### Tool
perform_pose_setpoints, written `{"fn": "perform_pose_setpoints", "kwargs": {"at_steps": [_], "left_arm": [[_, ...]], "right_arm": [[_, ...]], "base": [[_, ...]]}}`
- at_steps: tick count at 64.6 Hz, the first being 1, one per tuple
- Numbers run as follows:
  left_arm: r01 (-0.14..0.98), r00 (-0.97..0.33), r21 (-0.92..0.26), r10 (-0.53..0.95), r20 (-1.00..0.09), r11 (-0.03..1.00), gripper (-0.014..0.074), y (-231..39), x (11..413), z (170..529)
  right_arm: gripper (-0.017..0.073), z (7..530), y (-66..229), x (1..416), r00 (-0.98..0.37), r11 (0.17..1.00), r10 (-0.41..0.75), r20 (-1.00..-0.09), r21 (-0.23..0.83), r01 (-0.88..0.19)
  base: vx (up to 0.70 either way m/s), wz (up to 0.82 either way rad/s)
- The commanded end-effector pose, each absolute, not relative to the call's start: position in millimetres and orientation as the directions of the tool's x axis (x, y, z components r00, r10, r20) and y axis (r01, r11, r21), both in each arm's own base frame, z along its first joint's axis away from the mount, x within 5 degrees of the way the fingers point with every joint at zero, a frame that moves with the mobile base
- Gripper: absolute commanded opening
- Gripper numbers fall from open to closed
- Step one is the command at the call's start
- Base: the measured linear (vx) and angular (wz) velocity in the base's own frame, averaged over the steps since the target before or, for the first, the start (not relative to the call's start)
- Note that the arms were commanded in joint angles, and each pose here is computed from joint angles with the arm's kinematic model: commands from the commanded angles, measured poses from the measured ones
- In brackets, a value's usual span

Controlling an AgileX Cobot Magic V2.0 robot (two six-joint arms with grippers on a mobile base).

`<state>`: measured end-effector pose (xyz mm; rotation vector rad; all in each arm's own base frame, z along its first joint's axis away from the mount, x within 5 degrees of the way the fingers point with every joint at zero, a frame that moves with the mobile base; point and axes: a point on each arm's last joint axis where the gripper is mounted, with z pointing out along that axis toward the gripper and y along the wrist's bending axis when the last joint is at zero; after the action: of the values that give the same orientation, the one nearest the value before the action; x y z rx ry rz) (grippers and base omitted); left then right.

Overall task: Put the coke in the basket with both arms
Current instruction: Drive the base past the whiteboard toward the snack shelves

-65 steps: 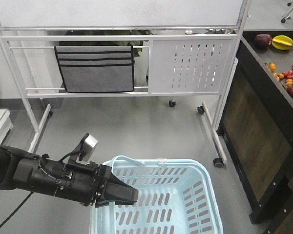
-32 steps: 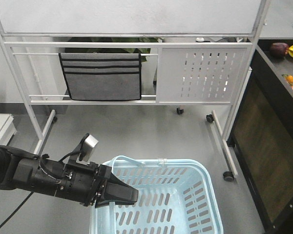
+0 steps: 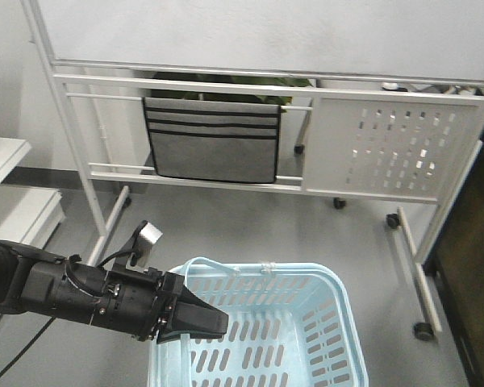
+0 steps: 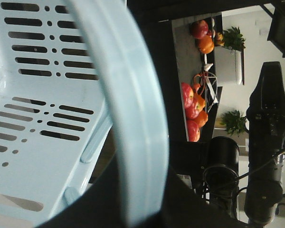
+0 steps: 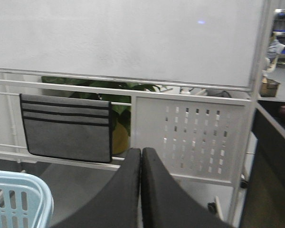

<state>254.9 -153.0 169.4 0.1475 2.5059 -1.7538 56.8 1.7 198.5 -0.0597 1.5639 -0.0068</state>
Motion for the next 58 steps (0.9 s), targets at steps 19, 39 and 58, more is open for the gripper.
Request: {"fn": "perform_pose_setpoints", "kwargs": {"at_steps": [19,39,58], "left_arm": [[0.173,-0.985,-0.96,0.02,-0.173,0.219,-0.0006,-156.7,254.7,196.7],[0.173,-0.985,-0.96,0.02,-0.173,0.219,-0.0006,-156.7,254.7,196.7],[0.173,-0.985,-0.96,0.02,-0.173,0.219,-0.0006,-156.7,254.7,196.7]], "right_arm": [[-0.0009,202.2,1.8,55.6,0.086,0.998,-0.051,-0.995,-0.054,-0.028],[-0.0009,202.2,1.8,55.6,0.086,0.998,-0.051,-0.995,-0.054,-0.028],[-0.0009,202.2,1.8,55.6,0.086,0.998,-0.051,-0.995,-0.054,-0.028]], "base": [[0.19,0.31],[0.17,0.43],[0.15,0.59]]}}
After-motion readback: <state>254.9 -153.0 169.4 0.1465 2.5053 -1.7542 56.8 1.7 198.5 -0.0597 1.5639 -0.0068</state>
